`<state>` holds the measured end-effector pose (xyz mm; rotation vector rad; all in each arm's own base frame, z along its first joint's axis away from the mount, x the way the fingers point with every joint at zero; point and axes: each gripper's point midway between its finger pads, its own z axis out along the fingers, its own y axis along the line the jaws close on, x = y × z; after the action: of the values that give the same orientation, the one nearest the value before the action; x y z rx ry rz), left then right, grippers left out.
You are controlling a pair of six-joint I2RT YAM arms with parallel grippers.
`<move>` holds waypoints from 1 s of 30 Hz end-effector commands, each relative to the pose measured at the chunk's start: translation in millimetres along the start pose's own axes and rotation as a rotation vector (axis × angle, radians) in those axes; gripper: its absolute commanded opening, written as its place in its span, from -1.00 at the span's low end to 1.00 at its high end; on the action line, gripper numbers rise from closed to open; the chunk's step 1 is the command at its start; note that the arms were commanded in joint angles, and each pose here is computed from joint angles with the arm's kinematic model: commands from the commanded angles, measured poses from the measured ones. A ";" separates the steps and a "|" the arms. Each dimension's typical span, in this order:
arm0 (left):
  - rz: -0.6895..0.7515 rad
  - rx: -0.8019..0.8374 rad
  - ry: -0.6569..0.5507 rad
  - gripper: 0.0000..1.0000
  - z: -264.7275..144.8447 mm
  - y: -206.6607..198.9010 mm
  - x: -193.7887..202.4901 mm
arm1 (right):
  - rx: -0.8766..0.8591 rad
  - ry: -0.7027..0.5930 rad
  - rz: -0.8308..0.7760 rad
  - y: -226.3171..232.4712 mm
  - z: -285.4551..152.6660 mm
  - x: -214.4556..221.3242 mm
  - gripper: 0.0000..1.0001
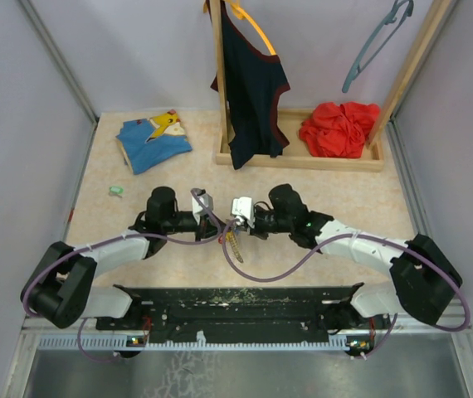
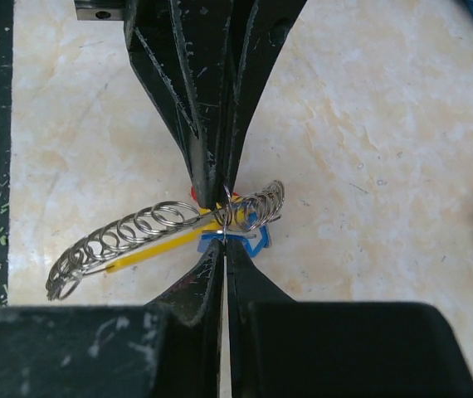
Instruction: Put the keys on the keyring
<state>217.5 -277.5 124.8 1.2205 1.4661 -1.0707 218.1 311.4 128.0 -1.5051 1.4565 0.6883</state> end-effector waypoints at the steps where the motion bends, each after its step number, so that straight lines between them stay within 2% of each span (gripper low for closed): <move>1: 0.033 -0.024 -0.078 -1.00 0.4 4.7 -20.8 | 0.054 -0.011 -0.079 -7.5 1.9 -17.1 -1.00; 14: -0.009 -0.155 -0.220 -1.00 -12.6 16.9 -37.5 | 0.158 0.045 -0.138 -13.2 3.1 -1.6 -1.00; 19: -0.011 -0.191 -0.267 -1.00 -21.2 18.7 -40.1 | 0.174 0.023 -0.132 -9.6 -2.4 0.2 -1.00; 23: -0.001 -0.152 -0.282 -1.00 -19.2 13.6 -40.0 | 0.152 -0.017 -0.120 -4.9 0.6 -5.4 -1.00; 30: 0.069 -0.099 -0.285 -1.00 -19.1 3.4 -34.4 | 0.141 -0.109 -0.094 -6.1 -13.1 -24.2 -0.49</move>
<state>225.5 -264.4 142.8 0.9456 1.3766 -1.0855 221.5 312.3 127.0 -1.4631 1.3803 0.5150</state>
